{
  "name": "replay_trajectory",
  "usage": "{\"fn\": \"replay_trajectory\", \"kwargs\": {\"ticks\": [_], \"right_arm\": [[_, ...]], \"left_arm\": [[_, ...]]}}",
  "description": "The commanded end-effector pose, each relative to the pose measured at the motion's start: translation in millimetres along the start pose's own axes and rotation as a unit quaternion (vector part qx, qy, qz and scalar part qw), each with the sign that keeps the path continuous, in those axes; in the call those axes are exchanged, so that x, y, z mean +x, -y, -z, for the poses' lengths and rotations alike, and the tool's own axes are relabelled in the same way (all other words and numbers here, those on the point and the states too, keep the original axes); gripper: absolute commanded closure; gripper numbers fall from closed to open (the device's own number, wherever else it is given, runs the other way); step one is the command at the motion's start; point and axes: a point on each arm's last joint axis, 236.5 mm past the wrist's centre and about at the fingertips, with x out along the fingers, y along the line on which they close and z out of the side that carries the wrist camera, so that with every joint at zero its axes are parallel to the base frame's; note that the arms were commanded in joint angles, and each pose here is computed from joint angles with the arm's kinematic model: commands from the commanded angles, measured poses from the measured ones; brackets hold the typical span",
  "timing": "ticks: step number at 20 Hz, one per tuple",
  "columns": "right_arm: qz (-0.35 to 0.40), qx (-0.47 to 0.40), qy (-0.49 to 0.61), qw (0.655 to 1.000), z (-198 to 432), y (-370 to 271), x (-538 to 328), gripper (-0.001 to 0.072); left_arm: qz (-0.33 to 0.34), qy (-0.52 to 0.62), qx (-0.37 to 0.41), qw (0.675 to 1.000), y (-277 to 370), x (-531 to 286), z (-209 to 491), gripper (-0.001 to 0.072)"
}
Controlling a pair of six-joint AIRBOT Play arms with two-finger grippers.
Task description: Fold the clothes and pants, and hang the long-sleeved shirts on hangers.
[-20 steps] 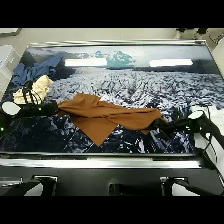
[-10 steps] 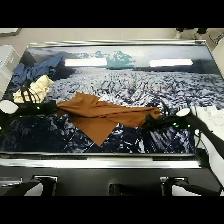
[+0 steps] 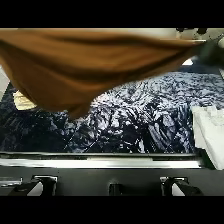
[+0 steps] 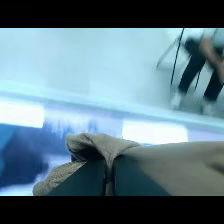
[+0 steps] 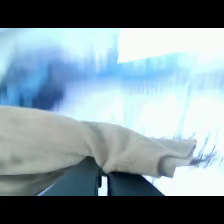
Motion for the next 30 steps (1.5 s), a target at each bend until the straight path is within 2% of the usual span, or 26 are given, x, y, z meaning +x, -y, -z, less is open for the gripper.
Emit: {"fn": "replay_trajectory", "kwargs": {"ticks": [1,4,7,9,11,14,17,21,24,27,28,29,30], "right_arm": [[0.003,-0.075,0.114,0.991,-56,-67,-91,0.0675],[-0.012,-0.055,0.105,0.993,-43,-90,-114,0.0675],[-0.010,-0.009,0.008,1.000,2,-86,-108,0.0675],[0.048,0.034,-0.126,0.990,62,-48,-100,0.0675],[0.128,0.104,-0.243,0.956,125,8,-90,0.0676],[0.161,0.188,-0.336,0.909,218,72,-45,0.0676],[0.150,0.283,-0.319,0.892,282,118,25,0.0675],[0.138,0.417,-0.248,0.864,314,165,106,0.0675],[0.089,0.482,-0.214,0.845,319,168,142,0.0674],[0.073,0.479,-0.211,0.849,325,171,151,0.0673],[0.075,0.472,-0.215,0.852,327,172,150,0.0672],[0.074,0.470,-0.216,0.853,326,172,149,0.0616],[0.064,0.469,-0.217,0.854,319,171,147,0.0473]], "left_arm": [[0.037,0.163,0.039,0.985,65,-111,-97,0.0680],[0.045,0.229,0.053,0.971,84,-160,-120,0.0681],[0.035,0.259,0.060,0.963,83,-170,-133,0.0681],[0.022,0.182,0.061,0.981,68,-136,-103,0.0681],[0.010,0.063,0.044,0.997,42,-77,-50,0.0681],[-0.019,-0.086,-0.010,0.996,-19,21,48,0.0681],[-0.044,-0.230,-0.074,0.969,-73,102,180,0.0680],[-0.063,-0.354,-0.131,0.924,-109,161,321,0.0680],[-0.040,-0.401,-0.213,0.890,-96,179,378,0.0680],[-0.032,-0.435,-0.233,0.869,-87,179,407,0.0678],[-0.031,-0.443,-0.234,0.865,-86,177,412,0.0657],[-0.029,-0.451,-0.236,0.860,-86,173,414,0.0535],[-0.027,-0.464,-0.237,0.853,-87,166,414,0.0308]]}}
